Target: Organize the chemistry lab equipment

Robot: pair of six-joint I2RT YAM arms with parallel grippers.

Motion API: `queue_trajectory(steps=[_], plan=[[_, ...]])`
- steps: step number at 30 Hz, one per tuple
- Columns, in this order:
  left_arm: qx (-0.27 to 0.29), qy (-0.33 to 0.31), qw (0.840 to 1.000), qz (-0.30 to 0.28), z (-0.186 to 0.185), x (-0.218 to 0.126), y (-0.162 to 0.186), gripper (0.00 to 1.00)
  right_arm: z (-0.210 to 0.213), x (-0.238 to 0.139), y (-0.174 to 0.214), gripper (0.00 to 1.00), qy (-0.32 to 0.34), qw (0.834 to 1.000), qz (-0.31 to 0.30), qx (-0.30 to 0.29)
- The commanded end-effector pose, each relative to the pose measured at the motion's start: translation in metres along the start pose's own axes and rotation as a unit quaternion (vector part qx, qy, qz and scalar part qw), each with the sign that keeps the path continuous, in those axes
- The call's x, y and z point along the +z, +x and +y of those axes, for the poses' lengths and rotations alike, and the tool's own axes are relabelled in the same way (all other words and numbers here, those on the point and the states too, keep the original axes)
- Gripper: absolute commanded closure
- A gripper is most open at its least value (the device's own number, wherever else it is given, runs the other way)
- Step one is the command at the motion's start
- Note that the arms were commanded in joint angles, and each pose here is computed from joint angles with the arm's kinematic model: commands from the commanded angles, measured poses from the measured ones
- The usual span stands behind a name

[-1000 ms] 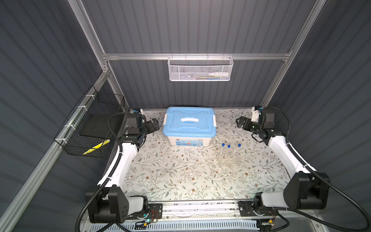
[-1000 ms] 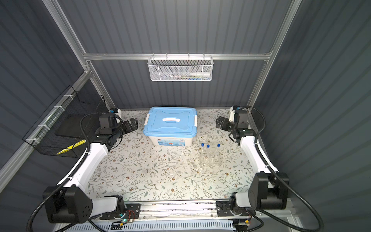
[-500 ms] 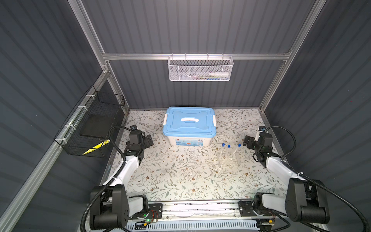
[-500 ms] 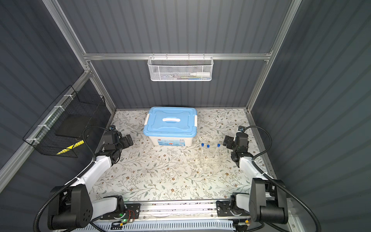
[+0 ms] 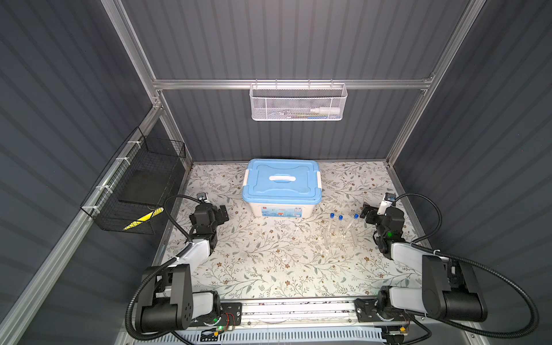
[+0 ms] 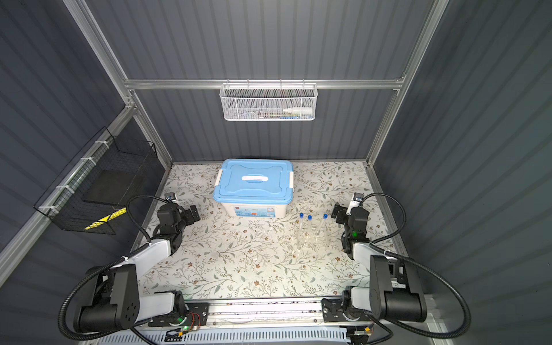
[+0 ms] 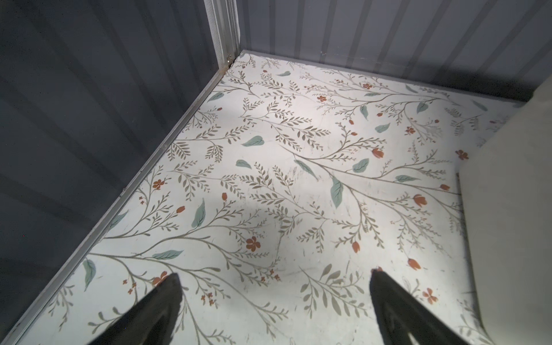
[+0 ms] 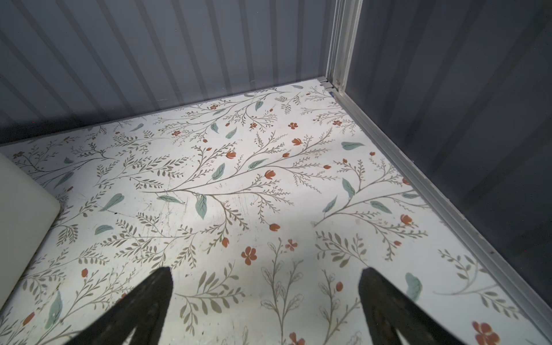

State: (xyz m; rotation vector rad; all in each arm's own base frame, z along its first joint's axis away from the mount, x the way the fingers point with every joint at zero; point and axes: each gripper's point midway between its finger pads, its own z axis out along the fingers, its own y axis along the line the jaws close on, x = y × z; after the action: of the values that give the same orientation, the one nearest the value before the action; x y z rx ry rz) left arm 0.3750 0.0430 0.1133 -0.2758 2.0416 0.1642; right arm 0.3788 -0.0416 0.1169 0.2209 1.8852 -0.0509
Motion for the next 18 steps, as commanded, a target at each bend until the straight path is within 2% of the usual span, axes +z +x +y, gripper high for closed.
queue_trajectory(steps=[1, 12, 15, 18], plan=[[0.006, -0.011, 0.999, -0.046, 0.004, 0.005, -0.014, 0.00, 0.007, 0.003, -0.005, 0.01, -0.023, 0.999, -0.038, -0.008], [-0.025, 0.005, 0.997, -0.068, -0.002, 0.025, 0.009, 0.00, 0.013, 0.003, -0.002, 0.01, -0.040, 0.998, -0.038, -0.015], [-0.020, 0.018, 0.997, -0.074, -0.008, 0.031, 0.012, 0.00, 0.015, 0.004, -0.002, 0.01, -0.044, 0.998, -0.034, -0.018], [-0.007, 0.037, 0.998, -0.055, -0.016, 0.035, 0.015, 0.00, 0.015, 0.004, -0.002, 0.01, -0.045, 0.998, -0.034, -0.018]])
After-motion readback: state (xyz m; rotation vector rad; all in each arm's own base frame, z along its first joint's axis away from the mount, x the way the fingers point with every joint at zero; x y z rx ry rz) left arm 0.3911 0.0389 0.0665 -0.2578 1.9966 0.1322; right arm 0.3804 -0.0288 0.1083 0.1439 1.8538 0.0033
